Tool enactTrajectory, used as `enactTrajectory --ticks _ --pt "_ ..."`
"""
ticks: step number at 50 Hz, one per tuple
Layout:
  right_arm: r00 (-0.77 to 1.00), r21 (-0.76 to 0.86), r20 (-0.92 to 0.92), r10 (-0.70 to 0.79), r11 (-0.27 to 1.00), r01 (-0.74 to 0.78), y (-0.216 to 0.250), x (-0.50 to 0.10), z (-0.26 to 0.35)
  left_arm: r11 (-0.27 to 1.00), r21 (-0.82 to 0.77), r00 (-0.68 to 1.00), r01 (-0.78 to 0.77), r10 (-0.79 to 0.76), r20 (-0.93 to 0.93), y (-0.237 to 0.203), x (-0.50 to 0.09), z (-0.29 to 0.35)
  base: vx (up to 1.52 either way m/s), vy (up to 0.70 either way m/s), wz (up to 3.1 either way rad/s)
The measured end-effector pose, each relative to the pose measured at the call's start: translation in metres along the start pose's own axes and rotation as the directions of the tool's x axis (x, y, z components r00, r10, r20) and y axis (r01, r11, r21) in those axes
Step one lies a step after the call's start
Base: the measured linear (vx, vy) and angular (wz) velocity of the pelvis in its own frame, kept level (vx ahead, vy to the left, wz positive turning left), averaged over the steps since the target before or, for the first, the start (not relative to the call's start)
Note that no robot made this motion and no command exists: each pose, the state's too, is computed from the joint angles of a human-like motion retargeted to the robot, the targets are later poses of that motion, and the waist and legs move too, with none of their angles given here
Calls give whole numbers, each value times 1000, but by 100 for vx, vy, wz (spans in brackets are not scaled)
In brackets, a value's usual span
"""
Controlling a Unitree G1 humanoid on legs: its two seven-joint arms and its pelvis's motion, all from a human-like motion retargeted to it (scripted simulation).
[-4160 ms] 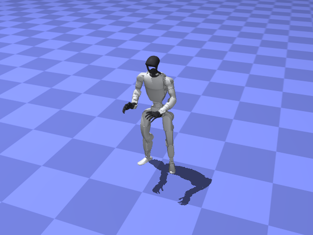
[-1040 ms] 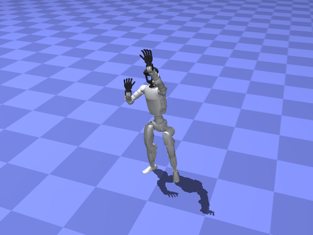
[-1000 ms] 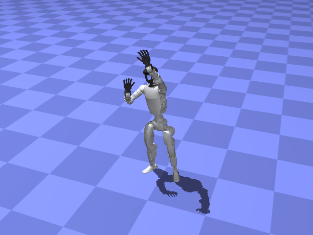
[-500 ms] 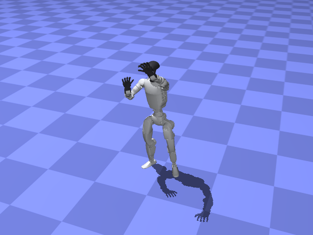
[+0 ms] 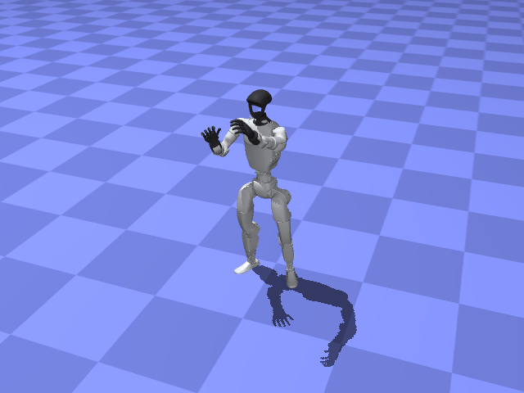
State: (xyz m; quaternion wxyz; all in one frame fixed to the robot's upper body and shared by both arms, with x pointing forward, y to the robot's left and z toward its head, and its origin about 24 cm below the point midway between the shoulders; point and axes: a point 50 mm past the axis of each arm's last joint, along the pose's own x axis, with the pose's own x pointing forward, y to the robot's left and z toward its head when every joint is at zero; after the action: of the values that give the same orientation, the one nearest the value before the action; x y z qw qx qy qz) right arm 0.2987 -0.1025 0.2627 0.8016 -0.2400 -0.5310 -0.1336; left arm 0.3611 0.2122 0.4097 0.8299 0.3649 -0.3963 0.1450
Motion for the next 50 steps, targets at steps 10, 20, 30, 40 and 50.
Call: enactTrajectory --ticks 10,20,30,40,50 --pt "573 583 -691 440 809 82 59 -129 -64 204 -716 647 -668 -315 -694 -173 -222 -94 -6 0 7" --pt "195 293 -956 220 768 569 15 -214 -86 57 -155 158 -986 41 -987 -95 -294 -152 -7 -3 -2" --pt "360 424 -885 297 833 356 23 -199 -88 904 -305 945 -300 238 -223 -87 -128 -23 -6 -2 43" --pt "564 461 -745 356 886 50 34 -157 -82 686 189 712 702 -680 -178 -204 -226 -56 -2 1 -8" --pt "565 324 -766 308 943 -74 18 -177 -83 980 134 989 149 -145 -39 -131 -160 -17 0 0 -29"
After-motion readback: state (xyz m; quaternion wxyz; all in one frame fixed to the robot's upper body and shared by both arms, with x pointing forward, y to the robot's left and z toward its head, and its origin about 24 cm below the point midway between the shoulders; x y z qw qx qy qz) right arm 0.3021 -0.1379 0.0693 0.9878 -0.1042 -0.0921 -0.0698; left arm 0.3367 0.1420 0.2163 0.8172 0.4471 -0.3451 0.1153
